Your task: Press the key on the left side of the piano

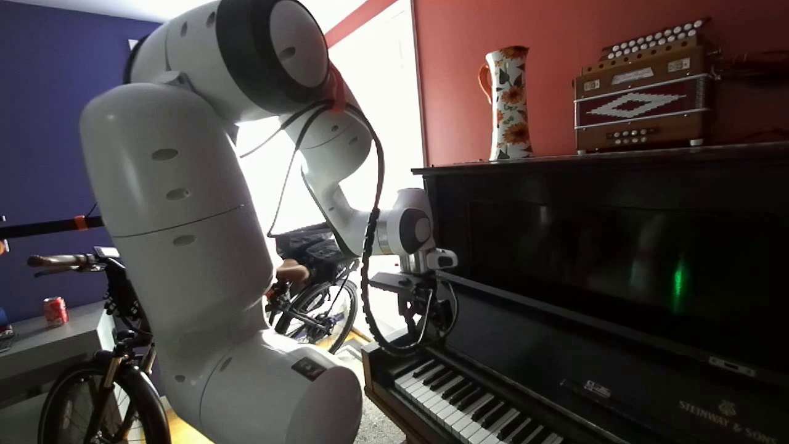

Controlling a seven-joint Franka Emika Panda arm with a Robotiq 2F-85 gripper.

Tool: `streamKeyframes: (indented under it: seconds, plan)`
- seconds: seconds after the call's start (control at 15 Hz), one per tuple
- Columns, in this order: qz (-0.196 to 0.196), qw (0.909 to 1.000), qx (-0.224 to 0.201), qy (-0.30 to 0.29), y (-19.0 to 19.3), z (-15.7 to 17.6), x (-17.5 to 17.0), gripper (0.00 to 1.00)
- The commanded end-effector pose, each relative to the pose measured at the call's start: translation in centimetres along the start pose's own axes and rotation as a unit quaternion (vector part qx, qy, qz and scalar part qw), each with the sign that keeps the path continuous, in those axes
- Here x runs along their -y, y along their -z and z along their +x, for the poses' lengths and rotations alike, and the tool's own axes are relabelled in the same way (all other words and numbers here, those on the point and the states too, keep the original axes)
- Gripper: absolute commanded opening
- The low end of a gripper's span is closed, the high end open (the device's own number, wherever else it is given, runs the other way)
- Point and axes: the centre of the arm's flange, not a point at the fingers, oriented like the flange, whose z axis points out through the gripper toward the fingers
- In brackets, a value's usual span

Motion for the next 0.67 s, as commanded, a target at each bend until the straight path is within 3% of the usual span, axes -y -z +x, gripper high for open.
streamKeyframes:
  seconds: [0.0, 0.27, 0.33, 0.6]
  plan:
    - [-0.028, 0.9994, -0.017, -0.012, 4.4, -2.4, 0.8, 1.00]
    - [-0.045, 0.9978, -0.041, -0.026, 7.9, -3.9, 1.7, 1.00]
    - [-0.027, 0.9990, -0.032, -0.015, 6.3, -2.6, 1.9, 1.00]
    - [-0.031, 0.9983, -0.045, -0.020, 7.9, -3.3, 2.1, 1.00]
